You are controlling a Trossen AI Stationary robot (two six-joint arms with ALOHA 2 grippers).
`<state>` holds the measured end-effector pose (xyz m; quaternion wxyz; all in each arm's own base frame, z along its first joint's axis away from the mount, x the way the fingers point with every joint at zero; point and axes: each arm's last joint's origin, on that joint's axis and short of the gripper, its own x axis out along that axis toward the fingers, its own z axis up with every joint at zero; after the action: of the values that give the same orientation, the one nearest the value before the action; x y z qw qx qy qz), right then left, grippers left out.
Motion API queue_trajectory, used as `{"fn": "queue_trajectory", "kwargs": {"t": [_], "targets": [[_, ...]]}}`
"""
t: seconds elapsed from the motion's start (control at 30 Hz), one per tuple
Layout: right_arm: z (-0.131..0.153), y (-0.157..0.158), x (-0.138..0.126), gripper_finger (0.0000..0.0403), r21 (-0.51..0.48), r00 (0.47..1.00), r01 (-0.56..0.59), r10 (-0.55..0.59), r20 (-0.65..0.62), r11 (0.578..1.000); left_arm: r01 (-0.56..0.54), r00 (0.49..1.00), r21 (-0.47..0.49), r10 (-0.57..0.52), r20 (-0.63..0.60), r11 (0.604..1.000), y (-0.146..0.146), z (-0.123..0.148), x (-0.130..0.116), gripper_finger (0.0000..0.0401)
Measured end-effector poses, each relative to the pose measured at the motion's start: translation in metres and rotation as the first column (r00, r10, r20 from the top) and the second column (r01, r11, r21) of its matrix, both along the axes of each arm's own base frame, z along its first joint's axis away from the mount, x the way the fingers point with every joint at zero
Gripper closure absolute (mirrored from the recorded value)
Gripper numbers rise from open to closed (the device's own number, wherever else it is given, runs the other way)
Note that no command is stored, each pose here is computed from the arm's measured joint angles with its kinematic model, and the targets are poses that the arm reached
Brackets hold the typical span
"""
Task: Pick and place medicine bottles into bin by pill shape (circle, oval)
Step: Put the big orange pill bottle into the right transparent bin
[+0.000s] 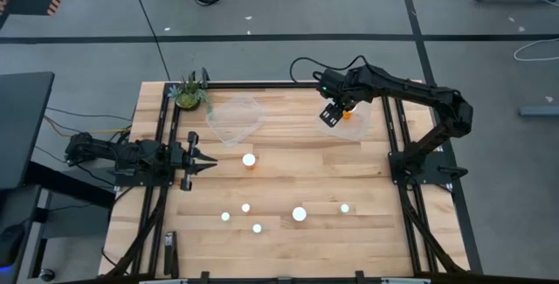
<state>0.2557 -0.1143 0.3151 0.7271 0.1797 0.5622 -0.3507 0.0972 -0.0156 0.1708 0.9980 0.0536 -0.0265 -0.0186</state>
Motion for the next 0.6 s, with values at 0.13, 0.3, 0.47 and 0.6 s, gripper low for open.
{"fn": "queue_trajectory", "kwargs": {"t": [0.13,0.3,0.47,0.6], "targets": [[-0.007,-0.004,-0.003,0.0175,0.008,1.000,0.011,-0.010,-0.023,1.000,0.000,1.000,0.000,0.000,0.000,1.000,0.000,0.000,0.000,0.0340],[-0.025,-0.009,-0.005,0.0175,0.012,0.999,0.011,-0.011,-0.041,1.000,0.000,1.000,0.000,0.000,0.000,1.000,0.000,0.000,0.000,0.0344],[-0.041,-0.017,-0.007,0.0175,0.011,0.999,0.017,-0.016,-0.036,1.000,0.000,1.000,0.000,0.000,0.000,1.000,0.000,0.000,0.000,0.0348],[-0.052,-0.021,-0.014,0.0175,0.036,0.997,0.039,-0.037,-0.067,0.999,0.000,1.000,0.000,0.000,0.000,1.000,0.000,0.000,0.000,0.0345]]}}
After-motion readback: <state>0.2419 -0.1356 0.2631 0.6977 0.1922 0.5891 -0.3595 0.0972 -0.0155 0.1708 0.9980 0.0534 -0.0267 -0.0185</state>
